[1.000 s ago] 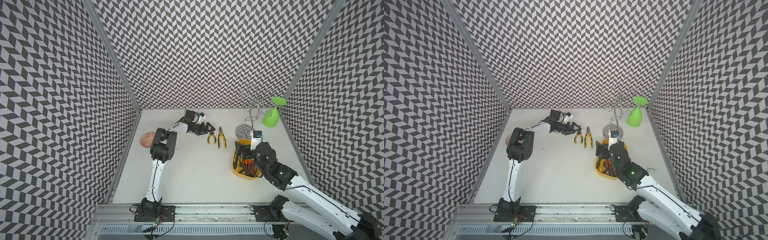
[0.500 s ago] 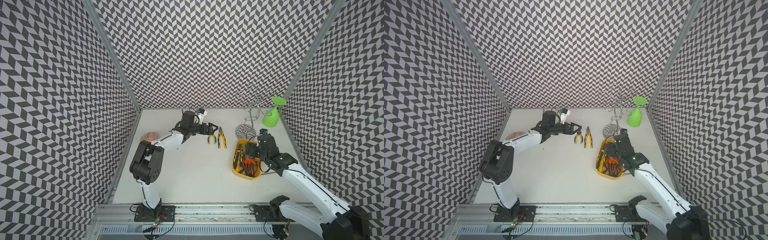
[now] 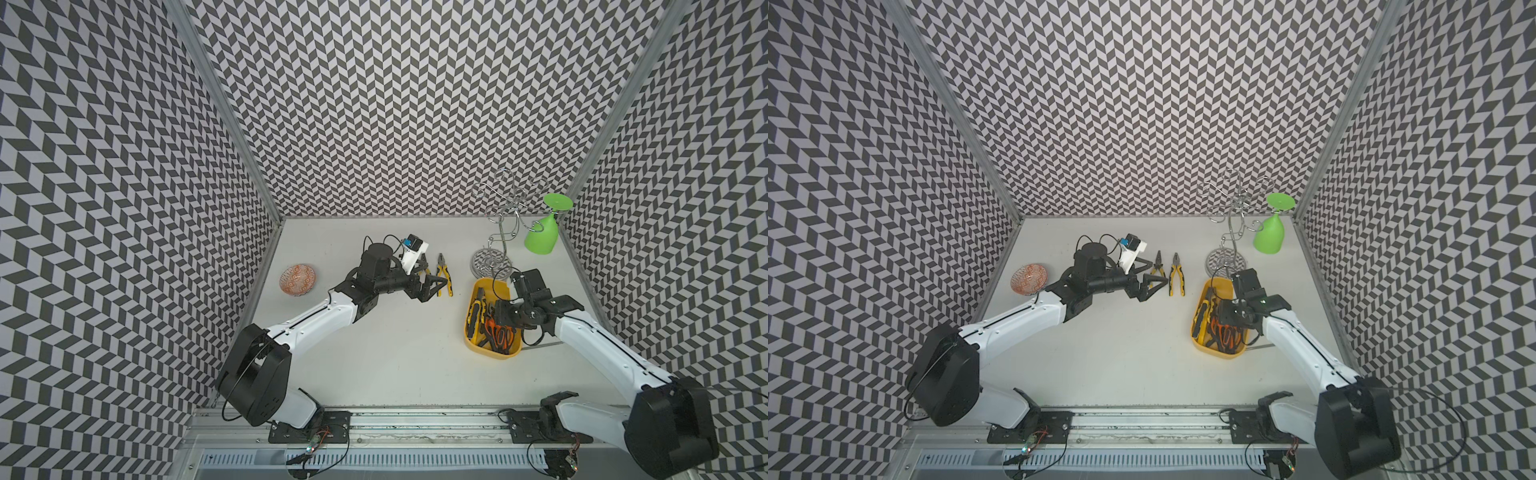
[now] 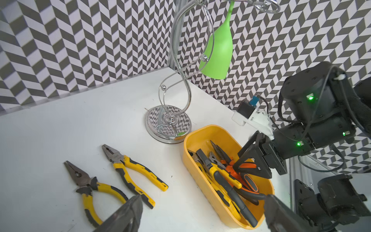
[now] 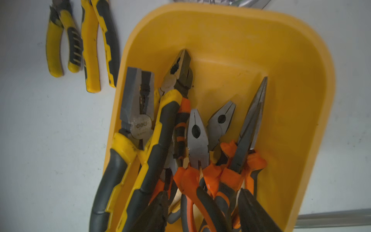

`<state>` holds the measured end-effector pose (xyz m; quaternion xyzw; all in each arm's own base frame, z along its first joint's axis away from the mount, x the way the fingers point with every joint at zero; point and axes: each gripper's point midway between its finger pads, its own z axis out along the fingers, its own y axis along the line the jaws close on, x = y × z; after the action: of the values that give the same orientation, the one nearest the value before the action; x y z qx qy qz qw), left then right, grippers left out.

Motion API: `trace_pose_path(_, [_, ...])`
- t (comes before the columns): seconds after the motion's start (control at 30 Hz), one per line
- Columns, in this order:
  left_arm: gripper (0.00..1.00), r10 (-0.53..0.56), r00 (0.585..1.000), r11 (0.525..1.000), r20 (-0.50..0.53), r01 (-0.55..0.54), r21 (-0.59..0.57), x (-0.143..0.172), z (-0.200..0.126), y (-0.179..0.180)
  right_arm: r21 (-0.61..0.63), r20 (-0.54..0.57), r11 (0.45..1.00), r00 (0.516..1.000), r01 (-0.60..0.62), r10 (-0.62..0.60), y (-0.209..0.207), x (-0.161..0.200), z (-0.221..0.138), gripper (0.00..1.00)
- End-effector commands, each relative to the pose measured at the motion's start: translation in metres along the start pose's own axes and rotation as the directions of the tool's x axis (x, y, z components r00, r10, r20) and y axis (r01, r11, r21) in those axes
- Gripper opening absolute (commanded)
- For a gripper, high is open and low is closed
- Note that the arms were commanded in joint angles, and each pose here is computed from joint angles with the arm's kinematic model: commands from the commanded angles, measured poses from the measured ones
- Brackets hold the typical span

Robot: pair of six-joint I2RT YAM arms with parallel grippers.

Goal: Take the pliers out of the storage box
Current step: Pick up the pliers from the storage box.

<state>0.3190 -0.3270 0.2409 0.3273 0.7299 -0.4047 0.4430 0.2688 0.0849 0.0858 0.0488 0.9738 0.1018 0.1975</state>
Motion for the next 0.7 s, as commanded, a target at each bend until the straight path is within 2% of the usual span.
trace_pose_path(0.0, [0.98, 0.044, 0.999, 0.998, 0.014, -0.043, -0.052, -0.004, -0.002, 0.01, -0.108, -0.036, 0.994, 0.999, 0.031, -0.035, 0.018, 0.003, 0.004, 0.4])
trace_pose_path(0.13, [0.98, 0.028, 1.0, 0.999, 0.005, -0.028, -0.039, -0.004, 0.004, 0.011, -0.15, -0.071, 0.989, 0.997, 0.014, -0.025, 0.023, 0.016, 0.0, 0.33])
trace_pose_path(0.2, [0.98, 0.026, 1.0, 0.999, 0.008, -0.026, -0.033, -0.005, 0.005, 0.011, -0.177, -0.094, 0.984, 0.995, 0.001, -0.018, 0.027, 0.023, -0.003, 0.33])
trace_pose_path(0.3, [0.98, 0.023, 1.0, 1.0, 0.016, -0.022, -0.018, -0.006, 0.006, 0.009, -0.225, -0.132, 0.974, 0.991, -0.018, -0.012, 0.033, 0.036, -0.005, 0.4])
trace_pose_path(0.5, [0.98, 0.013, 1.0, 1.0, 0.009, -0.013, -0.016, -0.003, 0.006, 0.011, -0.225, -0.181, 0.974, 0.983, -0.041, -0.001, 0.033, 0.046, -0.008, 0.38])
trace_pose_path(0.57, [0.98, 0.005, 1.0, 1.0, 0.016, -0.005, -0.01, -0.004, 0.005, 0.012, -0.196, -0.162, 0.98, 0.987, -0.031, -0.002, 0.028, 0.043, -0.008, 0.33])
trace_pose_path(0.67, [0.98, -0.002, 1.0, 1.0, 0.023, 0.002, 0.005, -0.007, 0.006, 0.011, -0.14, -0.134, 0.99, 0.991, -0.027, 0.008, 0.02, 0.035, -0.008, 0.18])
